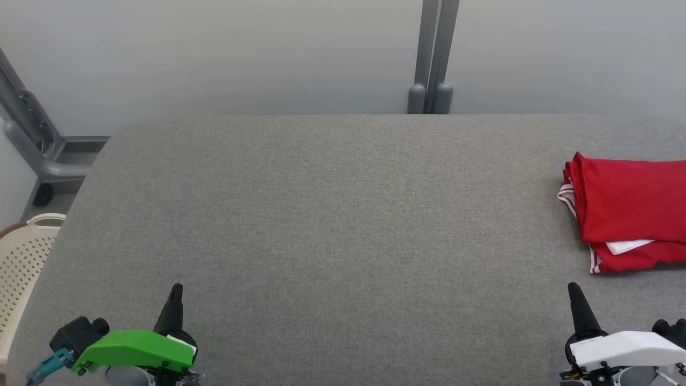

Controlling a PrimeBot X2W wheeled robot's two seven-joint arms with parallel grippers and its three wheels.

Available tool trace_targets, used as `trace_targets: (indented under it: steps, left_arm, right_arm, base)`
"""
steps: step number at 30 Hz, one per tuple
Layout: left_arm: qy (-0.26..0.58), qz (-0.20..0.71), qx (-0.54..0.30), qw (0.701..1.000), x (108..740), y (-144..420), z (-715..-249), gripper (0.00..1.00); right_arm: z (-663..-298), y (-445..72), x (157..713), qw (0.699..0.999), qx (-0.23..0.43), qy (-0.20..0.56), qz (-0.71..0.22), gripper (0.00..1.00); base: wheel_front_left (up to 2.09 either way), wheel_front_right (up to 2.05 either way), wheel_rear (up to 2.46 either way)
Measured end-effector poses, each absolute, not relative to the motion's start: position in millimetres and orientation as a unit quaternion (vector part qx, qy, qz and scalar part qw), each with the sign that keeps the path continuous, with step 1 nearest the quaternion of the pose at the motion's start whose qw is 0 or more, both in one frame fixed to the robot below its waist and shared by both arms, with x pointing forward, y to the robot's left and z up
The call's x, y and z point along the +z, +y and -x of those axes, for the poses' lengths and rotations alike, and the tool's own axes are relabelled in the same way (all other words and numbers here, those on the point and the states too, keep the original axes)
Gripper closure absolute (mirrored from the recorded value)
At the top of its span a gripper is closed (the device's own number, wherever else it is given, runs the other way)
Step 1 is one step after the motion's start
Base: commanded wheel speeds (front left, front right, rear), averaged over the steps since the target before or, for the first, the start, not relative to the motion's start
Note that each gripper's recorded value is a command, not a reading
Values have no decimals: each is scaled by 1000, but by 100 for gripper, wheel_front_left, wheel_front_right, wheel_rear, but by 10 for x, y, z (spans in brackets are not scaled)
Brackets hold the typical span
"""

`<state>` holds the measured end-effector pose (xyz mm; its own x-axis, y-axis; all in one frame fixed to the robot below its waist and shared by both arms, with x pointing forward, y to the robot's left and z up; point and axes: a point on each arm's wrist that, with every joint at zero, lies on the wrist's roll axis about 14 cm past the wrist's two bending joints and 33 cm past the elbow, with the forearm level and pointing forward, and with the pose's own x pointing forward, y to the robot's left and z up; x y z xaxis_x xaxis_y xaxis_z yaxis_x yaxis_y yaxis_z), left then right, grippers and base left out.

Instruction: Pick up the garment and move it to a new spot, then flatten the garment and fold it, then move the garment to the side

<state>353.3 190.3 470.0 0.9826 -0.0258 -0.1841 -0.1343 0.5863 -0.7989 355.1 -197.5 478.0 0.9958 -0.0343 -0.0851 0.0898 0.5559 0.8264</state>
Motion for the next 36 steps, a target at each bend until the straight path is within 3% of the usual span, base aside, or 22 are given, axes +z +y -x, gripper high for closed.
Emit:
trace_targets:
  steps: [36]
  left_arm:
    - [73,601,-1,796,4886,1779,-3814,100]
  right_arm:
    - [-3573,-2148,4905,791,-48,-8,-610,100]
  base:
    - [0,0,0]
